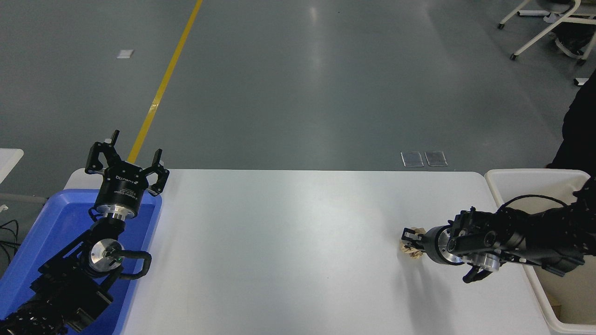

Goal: Pick up paper ball place in dustbin

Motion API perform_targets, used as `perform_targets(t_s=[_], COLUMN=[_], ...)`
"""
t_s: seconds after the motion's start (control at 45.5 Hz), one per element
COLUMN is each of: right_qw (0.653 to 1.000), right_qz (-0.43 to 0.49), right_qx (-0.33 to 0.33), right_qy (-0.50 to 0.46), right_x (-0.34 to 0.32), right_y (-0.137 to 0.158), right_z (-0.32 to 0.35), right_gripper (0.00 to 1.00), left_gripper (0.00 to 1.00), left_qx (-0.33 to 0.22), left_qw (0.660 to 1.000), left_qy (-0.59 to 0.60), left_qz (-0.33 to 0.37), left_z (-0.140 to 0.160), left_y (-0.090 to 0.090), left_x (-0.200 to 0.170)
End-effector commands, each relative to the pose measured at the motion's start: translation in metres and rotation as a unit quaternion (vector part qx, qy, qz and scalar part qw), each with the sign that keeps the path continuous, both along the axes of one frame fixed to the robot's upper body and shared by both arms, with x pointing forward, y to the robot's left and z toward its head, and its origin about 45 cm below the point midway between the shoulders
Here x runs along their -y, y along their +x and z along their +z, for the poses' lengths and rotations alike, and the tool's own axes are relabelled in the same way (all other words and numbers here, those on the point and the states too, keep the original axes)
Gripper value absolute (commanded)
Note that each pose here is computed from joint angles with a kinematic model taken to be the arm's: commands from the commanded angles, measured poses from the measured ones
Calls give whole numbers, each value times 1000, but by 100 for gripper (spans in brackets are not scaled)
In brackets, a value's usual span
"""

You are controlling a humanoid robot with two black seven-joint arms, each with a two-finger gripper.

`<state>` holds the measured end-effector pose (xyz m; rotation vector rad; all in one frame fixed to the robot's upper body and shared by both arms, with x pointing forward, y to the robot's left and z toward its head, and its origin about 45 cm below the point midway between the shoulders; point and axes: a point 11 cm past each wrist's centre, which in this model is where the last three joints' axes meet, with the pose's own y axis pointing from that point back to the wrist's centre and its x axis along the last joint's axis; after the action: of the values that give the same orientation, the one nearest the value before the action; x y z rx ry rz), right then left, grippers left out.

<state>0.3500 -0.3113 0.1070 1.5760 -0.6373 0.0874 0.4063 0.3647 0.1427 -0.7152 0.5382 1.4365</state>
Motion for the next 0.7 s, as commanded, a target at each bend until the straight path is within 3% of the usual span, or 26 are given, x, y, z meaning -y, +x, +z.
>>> perform_targets(t_s=[0.0,0.264,0.681], right_qw=[1000,1000,996], right_qz=[-11,11,45], right_qx=[6,14,68], right_qy=[-14,18,35], right_x=[34,30,30], right_y=[22,50,59], right_z=[58,166,305], right_gripper=[0,0,0], left_gripper=[98,98,98], left_qx=[0,0,-1], left_qw=[1000,1000,1000], left_qy=[0,0,0], left_qz=[0,0,0], left_z=[0,0,-1], left_y=[0,0,-1], left_x=[0,0,0])
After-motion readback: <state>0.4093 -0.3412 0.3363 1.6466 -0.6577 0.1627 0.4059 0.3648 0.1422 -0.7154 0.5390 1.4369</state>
